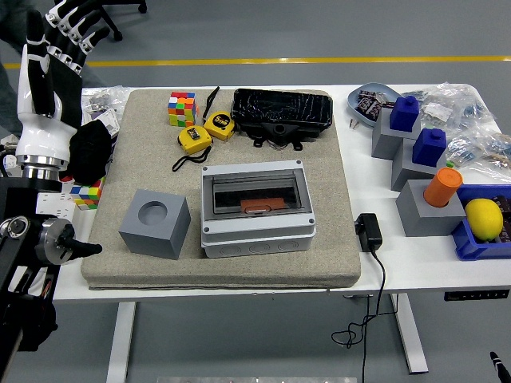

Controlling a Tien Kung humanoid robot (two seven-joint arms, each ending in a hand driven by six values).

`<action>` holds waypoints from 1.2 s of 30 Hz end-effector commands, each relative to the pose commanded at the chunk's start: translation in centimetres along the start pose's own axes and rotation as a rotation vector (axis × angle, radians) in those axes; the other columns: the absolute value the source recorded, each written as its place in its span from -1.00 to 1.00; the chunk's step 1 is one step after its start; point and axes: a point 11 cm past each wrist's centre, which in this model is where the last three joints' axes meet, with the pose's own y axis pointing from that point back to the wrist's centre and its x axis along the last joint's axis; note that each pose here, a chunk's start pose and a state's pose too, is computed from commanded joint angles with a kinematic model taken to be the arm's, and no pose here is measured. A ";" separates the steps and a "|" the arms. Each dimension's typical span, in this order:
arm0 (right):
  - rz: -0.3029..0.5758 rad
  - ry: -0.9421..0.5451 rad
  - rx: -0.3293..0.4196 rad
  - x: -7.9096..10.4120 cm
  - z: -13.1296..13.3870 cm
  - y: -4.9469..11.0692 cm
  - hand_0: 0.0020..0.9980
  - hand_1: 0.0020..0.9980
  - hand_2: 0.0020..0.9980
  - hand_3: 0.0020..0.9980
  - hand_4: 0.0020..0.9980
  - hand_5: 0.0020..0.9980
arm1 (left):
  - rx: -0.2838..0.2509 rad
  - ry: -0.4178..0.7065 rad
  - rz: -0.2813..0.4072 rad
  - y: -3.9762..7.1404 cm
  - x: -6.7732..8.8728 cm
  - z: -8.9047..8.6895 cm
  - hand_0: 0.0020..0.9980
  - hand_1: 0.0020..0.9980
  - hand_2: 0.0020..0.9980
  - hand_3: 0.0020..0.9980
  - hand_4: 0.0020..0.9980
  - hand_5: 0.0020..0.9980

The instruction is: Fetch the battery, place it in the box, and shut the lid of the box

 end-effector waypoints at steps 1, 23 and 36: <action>0.008 0.000 0.001 0.0 0.0 0.0 0.85 0.53 0.50 0.60 1.00 1.00 | 0.018 -0.016 0.009 0.3 0.3 -0.5 0.90 1.00 0.95 0.88 1.00 0.91; -0.017 0.058 0.003 -1.3 0.3 0.1 0.89 0.62 0.56 0.63 1.00 1.00 | 0.261 -0.253 0.031 4.4 3.2 -5.1 0.59 0.70 0.66 0.59 1.00 1.00; -0.064 0.071 0.030 -2.9 -0.4 0.3 0.85 0.61 0.56 0.63 1.00 1.00 | 0.292 -0.181 0.028 5.2 3.8 -6.6 0.55 0.63 0.58 0.52 1.00 1.00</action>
